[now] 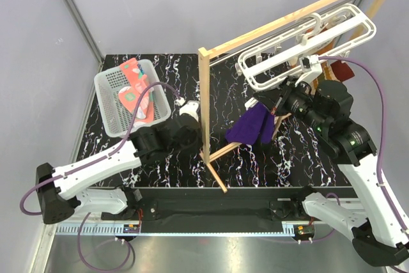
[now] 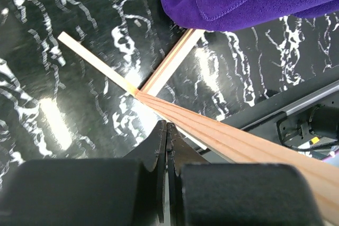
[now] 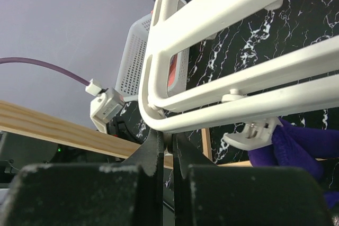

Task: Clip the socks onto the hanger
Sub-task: Move the clothesline to the center of the board.

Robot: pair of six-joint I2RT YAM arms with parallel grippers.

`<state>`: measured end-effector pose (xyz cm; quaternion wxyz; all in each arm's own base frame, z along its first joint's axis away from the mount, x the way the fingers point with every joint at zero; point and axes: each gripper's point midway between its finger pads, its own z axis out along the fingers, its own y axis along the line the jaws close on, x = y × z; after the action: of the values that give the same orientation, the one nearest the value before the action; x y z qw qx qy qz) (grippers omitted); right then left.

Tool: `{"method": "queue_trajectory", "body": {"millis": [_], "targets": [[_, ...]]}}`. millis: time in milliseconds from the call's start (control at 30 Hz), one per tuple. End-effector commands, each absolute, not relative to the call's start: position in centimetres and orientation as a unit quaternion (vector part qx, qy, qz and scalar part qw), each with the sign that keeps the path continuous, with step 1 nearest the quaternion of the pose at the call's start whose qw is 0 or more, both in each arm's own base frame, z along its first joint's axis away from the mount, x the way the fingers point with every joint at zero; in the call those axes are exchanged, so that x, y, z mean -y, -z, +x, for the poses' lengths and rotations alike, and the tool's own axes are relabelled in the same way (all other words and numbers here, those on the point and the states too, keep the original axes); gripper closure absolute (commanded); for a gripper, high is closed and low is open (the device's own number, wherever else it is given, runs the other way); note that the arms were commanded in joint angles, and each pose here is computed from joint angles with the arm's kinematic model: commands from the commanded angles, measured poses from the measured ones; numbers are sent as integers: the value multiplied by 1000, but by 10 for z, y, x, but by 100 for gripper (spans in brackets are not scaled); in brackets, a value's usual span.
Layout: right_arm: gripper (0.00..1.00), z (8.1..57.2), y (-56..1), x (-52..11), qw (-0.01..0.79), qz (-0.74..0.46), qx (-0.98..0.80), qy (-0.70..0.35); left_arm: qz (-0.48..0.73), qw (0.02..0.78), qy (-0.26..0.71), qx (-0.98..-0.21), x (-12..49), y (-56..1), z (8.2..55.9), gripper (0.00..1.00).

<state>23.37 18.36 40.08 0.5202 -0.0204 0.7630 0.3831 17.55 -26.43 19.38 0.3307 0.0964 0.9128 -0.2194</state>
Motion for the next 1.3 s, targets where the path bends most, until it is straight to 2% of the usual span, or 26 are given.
{"method": "queue_trajectory", "body": {"millis": [0,133,300,467,533,667,700,767,800,933,1067,1167,1200,1233,1267], "targets": [[100,230,-395,-182,517,-25,-769,-376,98,376,316,-865,318,-242,191,100],[100,229,-394,-181,516,-25,-769,-376,96,387,316,-861,315,-246,193,100],[100,229,-394,-181,517,-26,-769,-376,65,405,260,-874,275,-239,194,100],[100,229,-393,-181,516,-29,-770,-374,-10,437,189,-880,200,-240,197,72],[100,230,-392,-182,517,-30,-770,-374,-40,447,173,-877,176,-240,205,69],[100,232,-391,-183,515,-32,-770,-374,-80,489,140,-857,129,-257,224,54],[100,232,-392,-184,516,-33,-770,-375,-83,496,131,-854,122,-261,230,48],[100,232,-391,-184,515,-33,-770,-374,-98,515,95,-846,99,-272,252,43],[100,232,-392,-184,516,-34,-770,-374,-120,523,72,-841,81,-275,264,36],[100,231,-391,-184,513,-35,-771,-376,-131,514,68,-845,65,-270,321,32],[100,231,-390,-184,513,-37,-772,-373,-141,494,95,-853,55,-271,381,34],[100,230,-389,-184,511,-39,-773,-374,-95,478,50,-872,51,-246,430,36],[100,230,-389,-184,511,-38,-773,-374,-98,492,31,-865,43,-260,447,36],[100,229,-390,-185,511,-41,-772,-376,-97,456,4,-885,36,-230,462,36],[100,229,-389,-185,509,-41,-774,-375,-81,449,0,-890,35,-227,473,40]]}}
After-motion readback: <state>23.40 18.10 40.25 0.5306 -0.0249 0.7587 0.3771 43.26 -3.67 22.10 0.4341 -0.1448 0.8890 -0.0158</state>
